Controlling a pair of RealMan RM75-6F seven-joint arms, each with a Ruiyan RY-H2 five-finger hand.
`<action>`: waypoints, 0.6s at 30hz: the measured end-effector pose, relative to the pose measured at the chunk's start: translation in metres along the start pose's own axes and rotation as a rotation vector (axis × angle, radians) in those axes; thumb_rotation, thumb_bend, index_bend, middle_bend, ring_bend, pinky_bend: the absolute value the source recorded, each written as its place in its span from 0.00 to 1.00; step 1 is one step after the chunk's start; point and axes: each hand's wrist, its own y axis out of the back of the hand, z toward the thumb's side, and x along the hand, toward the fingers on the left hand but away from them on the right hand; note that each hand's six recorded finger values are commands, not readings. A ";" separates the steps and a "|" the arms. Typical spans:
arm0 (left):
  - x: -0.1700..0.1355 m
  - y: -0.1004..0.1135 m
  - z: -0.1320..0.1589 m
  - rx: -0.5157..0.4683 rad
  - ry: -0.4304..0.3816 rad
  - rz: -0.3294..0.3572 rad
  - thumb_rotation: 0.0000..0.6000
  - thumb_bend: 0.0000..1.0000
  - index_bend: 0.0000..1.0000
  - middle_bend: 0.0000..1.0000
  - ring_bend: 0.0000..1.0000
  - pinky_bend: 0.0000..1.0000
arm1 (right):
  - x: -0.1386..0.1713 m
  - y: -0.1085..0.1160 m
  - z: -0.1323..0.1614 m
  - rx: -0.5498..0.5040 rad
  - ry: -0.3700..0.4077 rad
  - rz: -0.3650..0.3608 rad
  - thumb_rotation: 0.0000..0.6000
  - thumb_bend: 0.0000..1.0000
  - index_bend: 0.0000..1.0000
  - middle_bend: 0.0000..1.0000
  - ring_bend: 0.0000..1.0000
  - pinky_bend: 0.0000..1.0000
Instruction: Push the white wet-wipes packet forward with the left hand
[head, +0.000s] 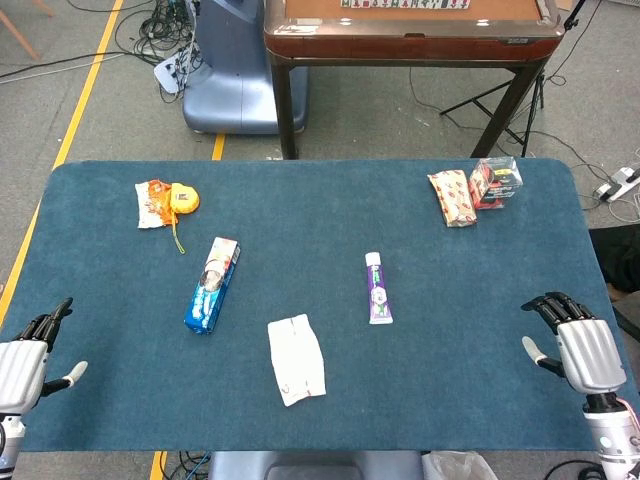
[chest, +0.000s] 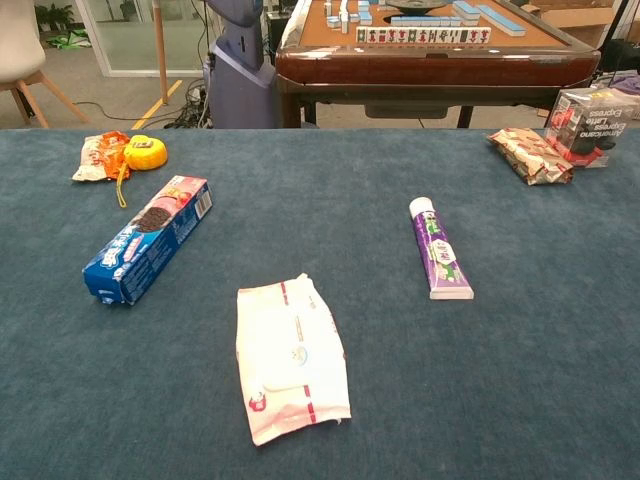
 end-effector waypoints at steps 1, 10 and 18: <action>0.000 0.000 0.000 -0.002 0.001 0.000 1.00 0.16 0.00 0.21 0.22 0.49 | 0.000 0.000 0.000 0.000 0.002 0.001 1.00 0.28 0.37 0.33 0.23 0.40; -0.002 0.001 0.007 -0.016 -0.026 0.002 1.00 0.14 0.00 0.18 0.22 0.48 | -0.002 0.001 0.001 -0.011 0.005 0.006 1.00 0.28 0.37 0.33 0.23 0.40; -0.005 0.005 0.032 -0.078 -0.105 -0.034 1.00 0.07 0.00 0.01 0.05 0.22 | -0.002 0.009 -0.006 -0.026 -0.015 -0.017 1.00 0.28 0.37 0.33 0.23 0.40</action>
